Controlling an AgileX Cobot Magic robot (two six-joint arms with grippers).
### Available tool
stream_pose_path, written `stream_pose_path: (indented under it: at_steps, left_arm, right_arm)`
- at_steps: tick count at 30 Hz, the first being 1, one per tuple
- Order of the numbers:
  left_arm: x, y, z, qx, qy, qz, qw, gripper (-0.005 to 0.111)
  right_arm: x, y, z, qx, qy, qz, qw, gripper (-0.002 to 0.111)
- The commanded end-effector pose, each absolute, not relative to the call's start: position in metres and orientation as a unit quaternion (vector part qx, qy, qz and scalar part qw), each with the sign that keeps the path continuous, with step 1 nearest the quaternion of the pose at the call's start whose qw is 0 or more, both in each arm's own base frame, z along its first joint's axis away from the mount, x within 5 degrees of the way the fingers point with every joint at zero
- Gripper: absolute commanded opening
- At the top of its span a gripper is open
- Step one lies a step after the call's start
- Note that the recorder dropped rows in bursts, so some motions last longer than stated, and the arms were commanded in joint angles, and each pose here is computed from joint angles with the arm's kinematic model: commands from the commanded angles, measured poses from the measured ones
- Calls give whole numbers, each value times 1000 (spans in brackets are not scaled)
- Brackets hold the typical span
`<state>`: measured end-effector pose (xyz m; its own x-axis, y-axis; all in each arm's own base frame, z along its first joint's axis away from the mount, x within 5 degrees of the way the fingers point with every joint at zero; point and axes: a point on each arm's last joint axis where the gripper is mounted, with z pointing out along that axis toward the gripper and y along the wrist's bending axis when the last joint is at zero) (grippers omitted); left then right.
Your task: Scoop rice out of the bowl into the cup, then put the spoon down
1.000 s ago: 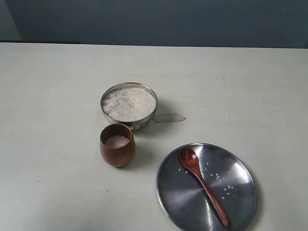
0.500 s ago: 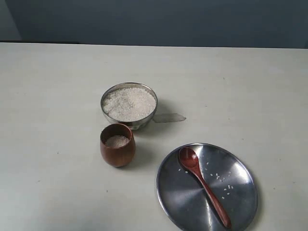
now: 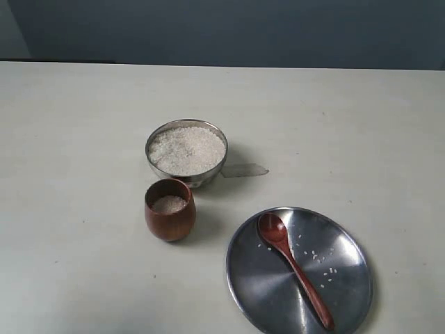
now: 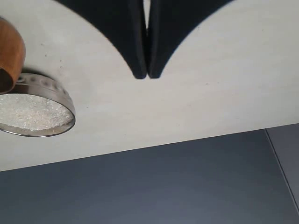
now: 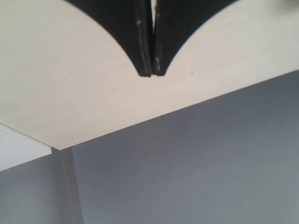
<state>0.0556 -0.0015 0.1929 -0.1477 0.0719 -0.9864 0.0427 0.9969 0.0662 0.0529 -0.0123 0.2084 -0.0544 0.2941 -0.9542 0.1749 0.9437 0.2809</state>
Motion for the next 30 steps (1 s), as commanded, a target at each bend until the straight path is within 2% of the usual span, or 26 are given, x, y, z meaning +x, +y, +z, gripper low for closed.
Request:
stream_pose_path:
  at_steps: [1,7,16,30]
  left_arm:
    - [56,-2,192,41,755,13,654,0]
    - [56,-2,192,41,755,13,654,0]
    - [56,-2,192,41,755,13,654,0]
    - [56,-2,192,41,755,13,654,0]
  right_arm:
    - [53,-6,203,87,753,21,652,0]
    - [53,-4,201,27,759,-15,651,0]
    - [53,-6,180,14,799,-40,600,0]
    - [53,-7,180,-18,799,-70,597,0]
